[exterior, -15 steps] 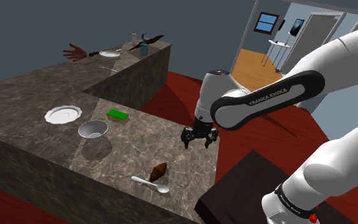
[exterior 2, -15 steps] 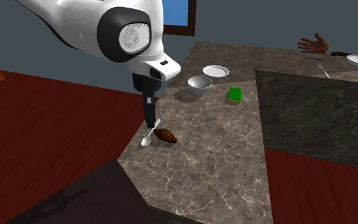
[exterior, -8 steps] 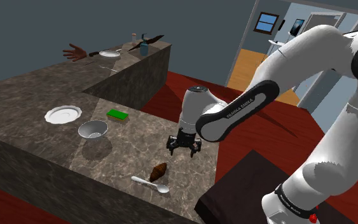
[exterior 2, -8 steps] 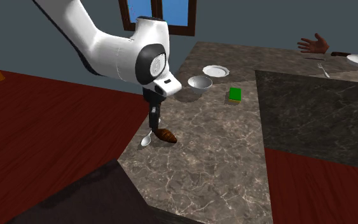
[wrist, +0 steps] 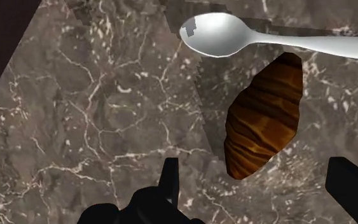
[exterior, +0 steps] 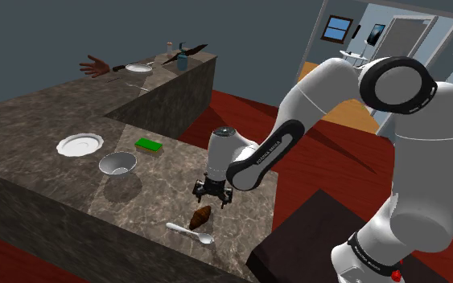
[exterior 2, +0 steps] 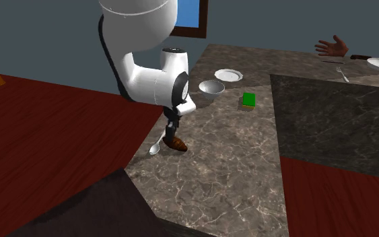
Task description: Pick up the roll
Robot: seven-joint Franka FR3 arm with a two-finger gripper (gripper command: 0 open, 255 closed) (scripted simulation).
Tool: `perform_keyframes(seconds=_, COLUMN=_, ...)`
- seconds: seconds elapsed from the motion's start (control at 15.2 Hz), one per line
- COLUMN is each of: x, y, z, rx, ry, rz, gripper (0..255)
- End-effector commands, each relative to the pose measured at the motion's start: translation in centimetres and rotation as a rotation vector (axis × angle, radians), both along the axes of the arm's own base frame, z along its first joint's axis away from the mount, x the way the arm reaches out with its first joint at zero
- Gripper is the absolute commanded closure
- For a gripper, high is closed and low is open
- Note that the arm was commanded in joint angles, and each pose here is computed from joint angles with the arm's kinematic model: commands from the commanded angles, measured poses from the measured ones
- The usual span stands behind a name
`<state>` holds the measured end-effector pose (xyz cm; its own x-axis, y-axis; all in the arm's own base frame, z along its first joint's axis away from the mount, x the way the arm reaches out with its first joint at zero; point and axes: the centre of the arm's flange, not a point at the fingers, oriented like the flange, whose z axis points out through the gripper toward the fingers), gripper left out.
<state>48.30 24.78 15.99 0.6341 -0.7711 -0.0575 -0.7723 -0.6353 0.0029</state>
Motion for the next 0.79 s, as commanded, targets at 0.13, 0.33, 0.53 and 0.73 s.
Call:
perform_keyframes(seconds=0.13, x=2.6, y=1.2, z=-3.9, rx=-0.003, ry=0.002, rz=-0.088, gripper=0)
perform_keyframes(seconds=0.33, x=2.6, y=1.2, z=-5.5, rx=-0.003, ry=0.002, rz=-0.088, gripper=0)
perform_keyframes(seconds=0.53, x=2.6, y=1.2, z=-7.1, rx=-0.003, ry=0.002, rz=-0.088, gripper=0)
perform_keyframes(seconds=0.73, x=2.6, y=1.2, z=-7.9, rx=-0.003, ry=0.002, rz=-0.088, gripper=0)
